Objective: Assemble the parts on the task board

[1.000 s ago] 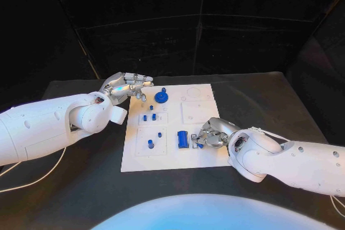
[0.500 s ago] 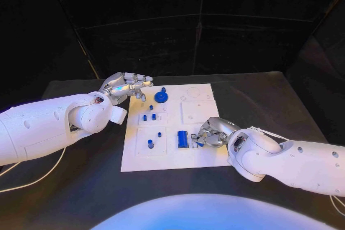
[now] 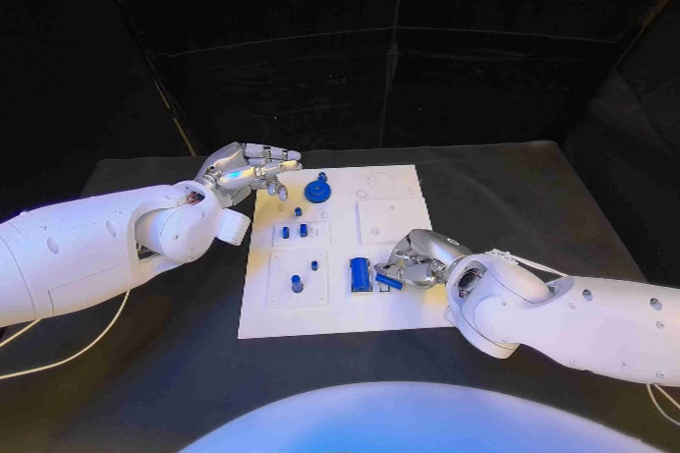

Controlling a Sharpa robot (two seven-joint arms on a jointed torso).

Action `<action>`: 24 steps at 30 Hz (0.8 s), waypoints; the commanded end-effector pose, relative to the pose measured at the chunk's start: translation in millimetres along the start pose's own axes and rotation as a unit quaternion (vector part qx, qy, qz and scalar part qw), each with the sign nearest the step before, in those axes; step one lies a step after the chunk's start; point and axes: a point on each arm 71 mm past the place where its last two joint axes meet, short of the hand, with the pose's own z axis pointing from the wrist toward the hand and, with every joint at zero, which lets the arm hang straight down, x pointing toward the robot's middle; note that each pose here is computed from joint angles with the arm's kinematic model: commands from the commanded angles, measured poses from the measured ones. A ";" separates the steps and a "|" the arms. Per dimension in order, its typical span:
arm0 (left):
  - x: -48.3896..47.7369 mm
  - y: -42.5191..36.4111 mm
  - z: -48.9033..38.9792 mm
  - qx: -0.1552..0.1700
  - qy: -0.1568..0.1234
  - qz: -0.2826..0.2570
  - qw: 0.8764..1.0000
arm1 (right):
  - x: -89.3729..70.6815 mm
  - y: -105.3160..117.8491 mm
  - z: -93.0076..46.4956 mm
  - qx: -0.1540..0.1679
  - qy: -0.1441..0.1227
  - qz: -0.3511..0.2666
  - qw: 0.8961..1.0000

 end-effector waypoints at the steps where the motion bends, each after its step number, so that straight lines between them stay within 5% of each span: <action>1: 1.5 -1.4 0.3 0.002 0.006 -0.003 1.000 | -0.8 1.7 0.1 -0.004 -0.005 0.005 1.000; 17: 1.4 -1.2 0.5 0.001 0.007 -0.004 1.000 | -2.3 -2.7 -0.3 -0.002 -0.003 0.001 1.000; 21: 1.0 -1.1 0.5 0.001 0.006 -0.004 1.000 | -7.2 -5.5 -3.9 -0.038 -0.010 0.001 0.999; 24: 0.8 -1.0 0.6 0.000 0.006 -0.003 1.000 | -10.5 -5.2 -9.9 -0.098 -0.002 0.001 0.995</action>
